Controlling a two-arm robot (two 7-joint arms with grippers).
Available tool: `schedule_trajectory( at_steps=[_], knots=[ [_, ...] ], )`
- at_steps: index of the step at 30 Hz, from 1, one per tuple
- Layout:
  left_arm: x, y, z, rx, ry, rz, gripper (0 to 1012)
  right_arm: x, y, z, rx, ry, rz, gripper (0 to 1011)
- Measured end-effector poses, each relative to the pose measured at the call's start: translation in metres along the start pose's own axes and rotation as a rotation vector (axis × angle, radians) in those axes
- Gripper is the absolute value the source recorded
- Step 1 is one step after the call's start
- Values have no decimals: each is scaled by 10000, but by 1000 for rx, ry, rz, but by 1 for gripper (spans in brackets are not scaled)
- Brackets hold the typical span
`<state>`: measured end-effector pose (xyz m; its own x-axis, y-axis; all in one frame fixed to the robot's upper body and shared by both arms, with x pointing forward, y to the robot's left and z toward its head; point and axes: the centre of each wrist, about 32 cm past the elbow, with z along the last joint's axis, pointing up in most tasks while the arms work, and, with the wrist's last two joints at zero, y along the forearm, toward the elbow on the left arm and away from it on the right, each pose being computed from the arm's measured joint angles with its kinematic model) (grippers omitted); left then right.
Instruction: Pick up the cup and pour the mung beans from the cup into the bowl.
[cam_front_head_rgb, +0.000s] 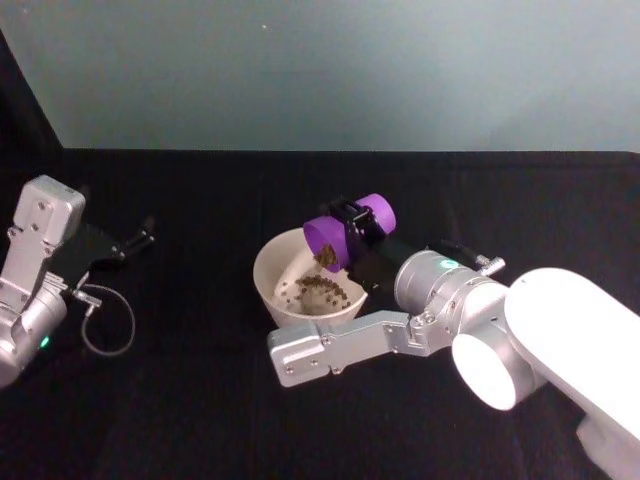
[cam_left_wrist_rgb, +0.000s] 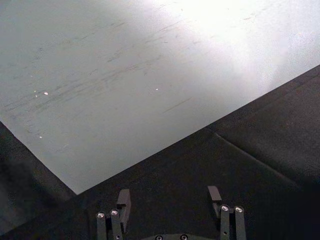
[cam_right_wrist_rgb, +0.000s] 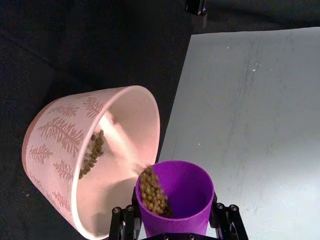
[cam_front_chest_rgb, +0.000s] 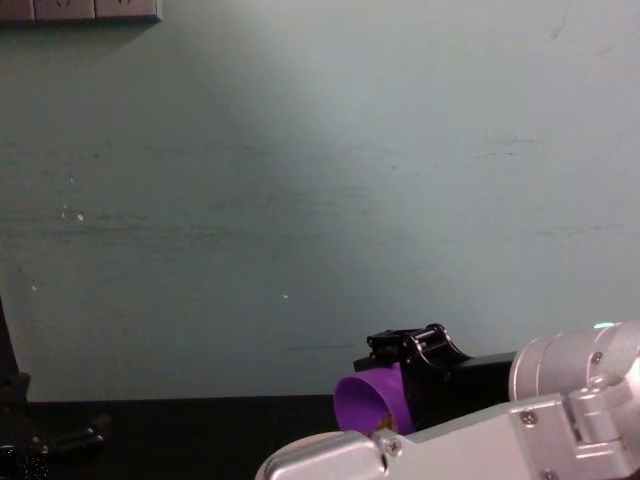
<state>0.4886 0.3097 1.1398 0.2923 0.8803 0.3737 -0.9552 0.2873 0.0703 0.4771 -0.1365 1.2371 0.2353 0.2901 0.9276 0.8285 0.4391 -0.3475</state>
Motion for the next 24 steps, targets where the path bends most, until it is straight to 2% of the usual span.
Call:
schedule_trajectory(
  at_steps=[24],
  knots=[
    [0, 0, 0, 0, 0, 0, 1000, 10, -9, 17, -5, -15, -4, 735]
  ],
)
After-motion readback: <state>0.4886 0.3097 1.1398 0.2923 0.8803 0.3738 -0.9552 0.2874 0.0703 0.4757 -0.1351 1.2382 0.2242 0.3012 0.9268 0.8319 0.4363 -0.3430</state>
